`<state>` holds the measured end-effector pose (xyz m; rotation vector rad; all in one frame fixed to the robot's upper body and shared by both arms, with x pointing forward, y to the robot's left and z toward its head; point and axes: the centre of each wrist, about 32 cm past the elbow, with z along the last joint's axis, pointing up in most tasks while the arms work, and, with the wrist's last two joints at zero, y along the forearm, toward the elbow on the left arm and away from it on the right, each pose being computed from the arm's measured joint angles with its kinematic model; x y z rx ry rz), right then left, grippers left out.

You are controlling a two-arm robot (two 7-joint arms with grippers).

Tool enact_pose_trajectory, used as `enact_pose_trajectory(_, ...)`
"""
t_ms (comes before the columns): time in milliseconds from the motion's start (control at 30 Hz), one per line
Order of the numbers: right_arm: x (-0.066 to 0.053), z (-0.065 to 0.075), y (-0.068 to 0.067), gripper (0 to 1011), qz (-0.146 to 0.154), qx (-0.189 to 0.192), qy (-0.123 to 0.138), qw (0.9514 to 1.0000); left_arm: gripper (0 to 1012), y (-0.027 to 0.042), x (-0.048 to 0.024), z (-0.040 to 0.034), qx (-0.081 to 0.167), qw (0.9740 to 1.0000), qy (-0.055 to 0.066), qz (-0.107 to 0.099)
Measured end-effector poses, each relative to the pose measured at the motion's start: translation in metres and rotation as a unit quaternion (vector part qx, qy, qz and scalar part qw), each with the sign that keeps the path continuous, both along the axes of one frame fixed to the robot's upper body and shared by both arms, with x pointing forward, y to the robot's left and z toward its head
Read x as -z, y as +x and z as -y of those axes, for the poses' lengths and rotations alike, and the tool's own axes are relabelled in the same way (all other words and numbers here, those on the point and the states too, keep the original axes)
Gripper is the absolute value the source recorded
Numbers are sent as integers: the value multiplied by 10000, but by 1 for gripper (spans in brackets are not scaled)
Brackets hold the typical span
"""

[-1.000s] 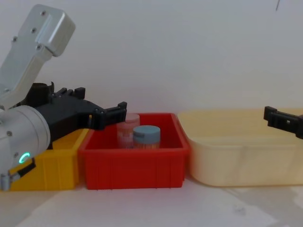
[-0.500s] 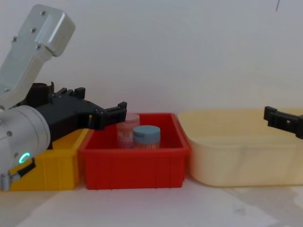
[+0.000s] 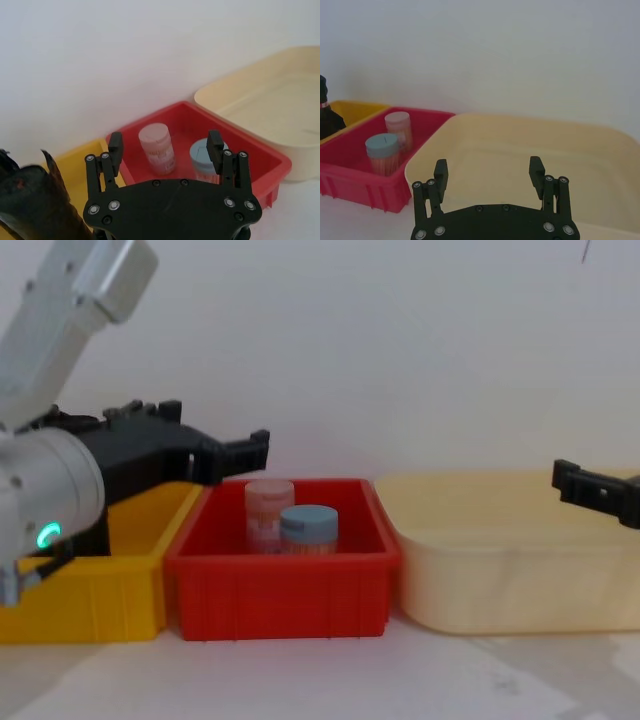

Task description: Pick up the garbage bag with the one hand and transfer it to the other hand.

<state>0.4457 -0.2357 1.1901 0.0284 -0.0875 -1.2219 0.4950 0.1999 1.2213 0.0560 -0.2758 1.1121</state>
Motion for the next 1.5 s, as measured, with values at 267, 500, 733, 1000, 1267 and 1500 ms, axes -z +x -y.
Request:
enact_pose_trajectory(267,-94,-79,102,1000,308,-221,-91,9992,1001,-110,-328,-69,-14,10000,29,49)
enact_pose_trajectory(500,-252,-207,237,1000,585,-538,-209,9966,1001,-331,-587,-211,-152,9999,70,32)
enact_pose_trajectory(733,-437,-391,356,1000,758,-897,-444,9921,1001,-562,-730,-443,-420,9990,66,-109)
enact_pose_trajectory(1000,-620,-608,458,1000,866,-1209,-732,9862,1001,-729,-807,-750,-737,9969,-23,-269)
enact_pose_trajectory(1267,-771,-790,553,1000,876,-1458,-1070,9796,1001,-798,-813,-1030,-887,9951,-116,-429)
enact_pose_trajectory(1500,-896,-890,645,1000,725,-1735,-1426,9718,1001,-778,-789,-1155,-894,9944,-170,-536)
